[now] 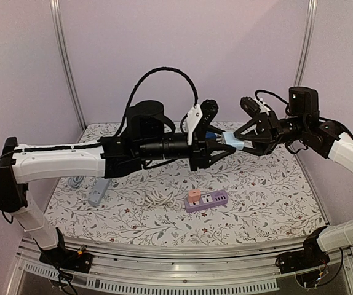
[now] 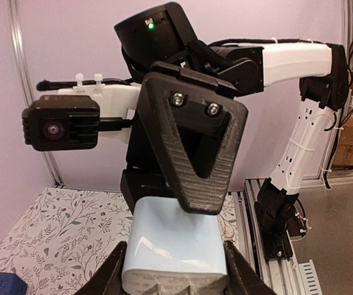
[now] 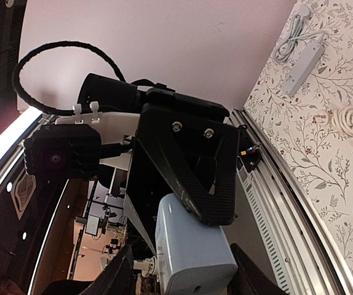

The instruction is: Insert the plug

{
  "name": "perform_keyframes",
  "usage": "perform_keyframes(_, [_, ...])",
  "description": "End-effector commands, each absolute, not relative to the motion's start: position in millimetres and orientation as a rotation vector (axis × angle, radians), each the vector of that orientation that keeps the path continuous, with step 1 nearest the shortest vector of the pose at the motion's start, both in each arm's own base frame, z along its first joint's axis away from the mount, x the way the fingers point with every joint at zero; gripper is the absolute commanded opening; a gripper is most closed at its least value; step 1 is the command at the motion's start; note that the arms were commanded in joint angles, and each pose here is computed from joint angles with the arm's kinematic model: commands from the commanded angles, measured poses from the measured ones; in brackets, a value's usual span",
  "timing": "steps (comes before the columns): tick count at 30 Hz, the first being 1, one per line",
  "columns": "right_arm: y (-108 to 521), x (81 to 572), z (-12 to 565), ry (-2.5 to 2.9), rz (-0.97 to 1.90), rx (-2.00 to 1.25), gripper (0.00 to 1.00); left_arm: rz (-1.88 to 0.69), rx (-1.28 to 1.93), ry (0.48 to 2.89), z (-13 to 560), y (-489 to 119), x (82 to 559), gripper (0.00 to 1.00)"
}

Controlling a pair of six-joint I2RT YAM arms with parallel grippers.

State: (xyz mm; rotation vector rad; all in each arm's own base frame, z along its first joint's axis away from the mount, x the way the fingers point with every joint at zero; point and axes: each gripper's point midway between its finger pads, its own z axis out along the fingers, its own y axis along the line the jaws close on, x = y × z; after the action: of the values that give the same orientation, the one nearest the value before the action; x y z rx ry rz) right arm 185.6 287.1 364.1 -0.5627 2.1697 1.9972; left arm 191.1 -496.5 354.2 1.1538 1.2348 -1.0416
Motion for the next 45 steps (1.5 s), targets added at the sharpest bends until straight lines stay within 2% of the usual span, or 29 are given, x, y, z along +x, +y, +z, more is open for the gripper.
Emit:
perform_keyframes(1, [290, 183, 362, 2.171, 2.024, -0.595, 0.48, -1.033, 1.145, 1.199, 362, -500, 198, 0.0])
perform_keyframes(11, [291, 184, 361, 2.18, 2.036, -0.607, 0.33, -1.024, 1.153, 1.207, 356, -498, 199, 0.0])
perform_keyframes(15, [292, 183, 359, 2.18, 2.045, -0.622, 0.19, -1.014, 1.153, 1.225, 351, -498, 202, 0.01])
perform_keyframes(17, [292, 183, 359, 2.183, 2.048, -0.625, 0.06, -1.006, 1.147, 1.235, 350, -498, 204, 0.13])
perform_keyframes(18, [292, 183, 358, 2.184, 2.049, -0.627, 0.0, -1.003, 1.144, 1.243, 350, -498, 205, 0.29])
perform_keyframes(19, [292, 183, 358, 2.183, 2.047, -0.629, 0.0, -1.0, 1.139, 1.25, 349, -498, 207, 0.47])
perform_keyframes(21, [292, 183, 358, 2.184, 2.043, -0.63, 0.0, -0.99, 1.13, 1.264, 348, -497, 209, 0.73])
perform_keyframes(25, [291, 185, 354, 2.207, 2.011, -0.62, 0.0, -0.959, 1.105, 1.276, 349, -489, 211, 0.98])
perform_keyframes(36, [288, 217, 327, 2.264, 1.635, -0.623, 0.0, -0.88, 1.043, 1.393, 333, -447, 209, 0.99])
perform_keyframes(45, [282, 230, 321, 2.16, 1.407, -0.778, 0.0, -0.762, 1.009, 1.553, 313, -416, 216, 0.99])
